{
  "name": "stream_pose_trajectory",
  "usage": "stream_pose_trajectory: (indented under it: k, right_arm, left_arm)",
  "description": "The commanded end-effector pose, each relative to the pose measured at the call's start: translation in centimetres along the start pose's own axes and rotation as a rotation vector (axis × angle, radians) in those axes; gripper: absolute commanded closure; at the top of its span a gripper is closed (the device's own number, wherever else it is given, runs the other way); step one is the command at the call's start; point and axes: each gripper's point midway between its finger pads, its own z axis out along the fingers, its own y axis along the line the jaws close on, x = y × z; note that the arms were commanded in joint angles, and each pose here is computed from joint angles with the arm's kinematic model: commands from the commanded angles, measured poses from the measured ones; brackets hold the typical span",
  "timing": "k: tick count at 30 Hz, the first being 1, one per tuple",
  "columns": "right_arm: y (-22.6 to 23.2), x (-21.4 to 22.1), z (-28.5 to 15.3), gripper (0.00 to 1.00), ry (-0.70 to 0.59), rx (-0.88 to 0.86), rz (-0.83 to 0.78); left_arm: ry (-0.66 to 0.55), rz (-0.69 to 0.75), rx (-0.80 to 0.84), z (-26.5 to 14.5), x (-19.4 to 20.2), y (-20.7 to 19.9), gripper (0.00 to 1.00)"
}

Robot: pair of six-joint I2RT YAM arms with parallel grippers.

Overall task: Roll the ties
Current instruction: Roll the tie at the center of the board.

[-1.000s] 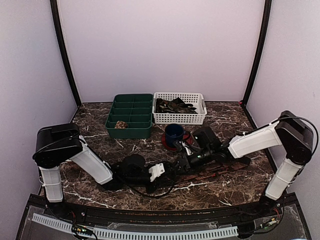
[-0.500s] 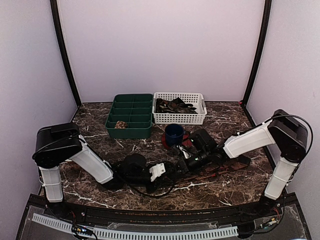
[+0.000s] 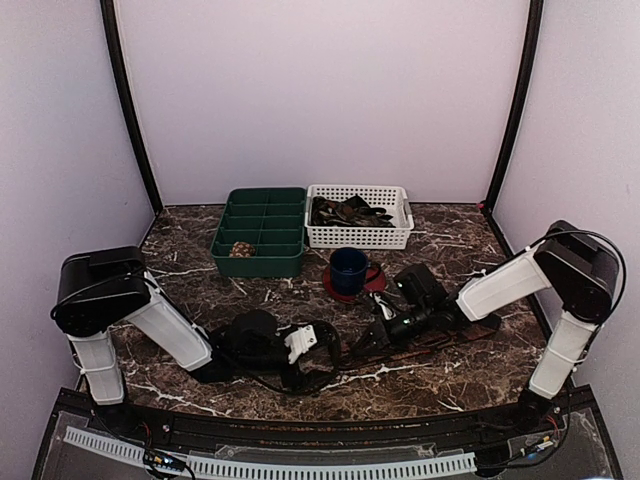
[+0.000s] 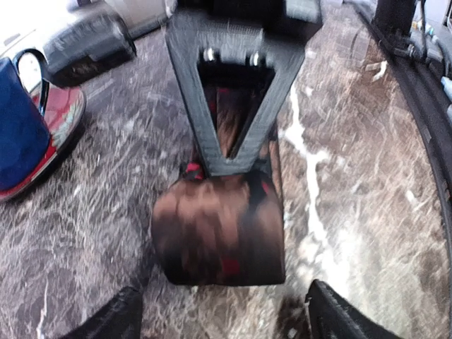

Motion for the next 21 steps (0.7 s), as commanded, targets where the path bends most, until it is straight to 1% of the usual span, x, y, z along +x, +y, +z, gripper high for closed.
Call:
stream_pose_trajectory:
  k: [1, 6, 8, 11, 13, 14, 15, 18, 20, 21]
  right_arm:
    - [-4.7, 3.2, -0.4, 1.00, 0.048, 0.133, 0.083]
    - [-6.4, 4.2, -0.5, 1.00, 0.051, 0.174, 0.102]
    - [-6.8, 4.5, -0.4, 1.00, 0.053, 0.182, 0.111]
    - [-6.9, 4.4, -0.2, 1.00, 0.045, 0.173, 0.120]
    - [-6.5, 4.0, 0.0, 1.00, 0.034, 0.159, 0.120]
    - [-6.3, 3.7, 0.1, 1.00, 0.029, 0.153, 0.115]
    - [-6.0, 3.4, 0.2, 1.00, 0.021, 0.143, 0.109]
    - [-4.6, 2.3, 0.6, 1.00, 0.008, 0.114, 0.079]
    - [-3.5, 1.2, 0.7, 0.99, -0.009, 0.087, 0.056]
    - [-3.0, 0.9, 0.7, 0.95, -0.014, 0.073, 0.046]
  left_arm:
    - [-0.138, -0.066, 0.048, 0.0, -2.6, -0.6, 0.15]
    - [-0.236, -0.154, 0.085, 1.7, -3.6, -0.9, 0.13]
    - [-0.249, -0.167, 0.102, 2.7, -3.6, -1.0, 0.14]
    - [-0.262, -0.189, 0.144, 3.9, -3.9, -1.5, 0.17]
    - [-0.262, -0.199, 0.156, 4.5, -3.8, -1.6, 0.21]
    - [-0.258, -0.202, 0.151, 4.7, -3.7, -1.6, 0.25]
    - [-0.249, -0.200, 0.140, 4.7, -3.4, -1.4, 0.32]
    - [-0.190, -0.187, 0.077, 3.7, -1.6, -0.7, 0.55]
    - [-0.137, -0.160, 0.070, 2.4, -0.1, -0.7, 0.63]
    - [-0.097, -0.140, 0.064, 1.9, 0.7, -0.7, 0.66]
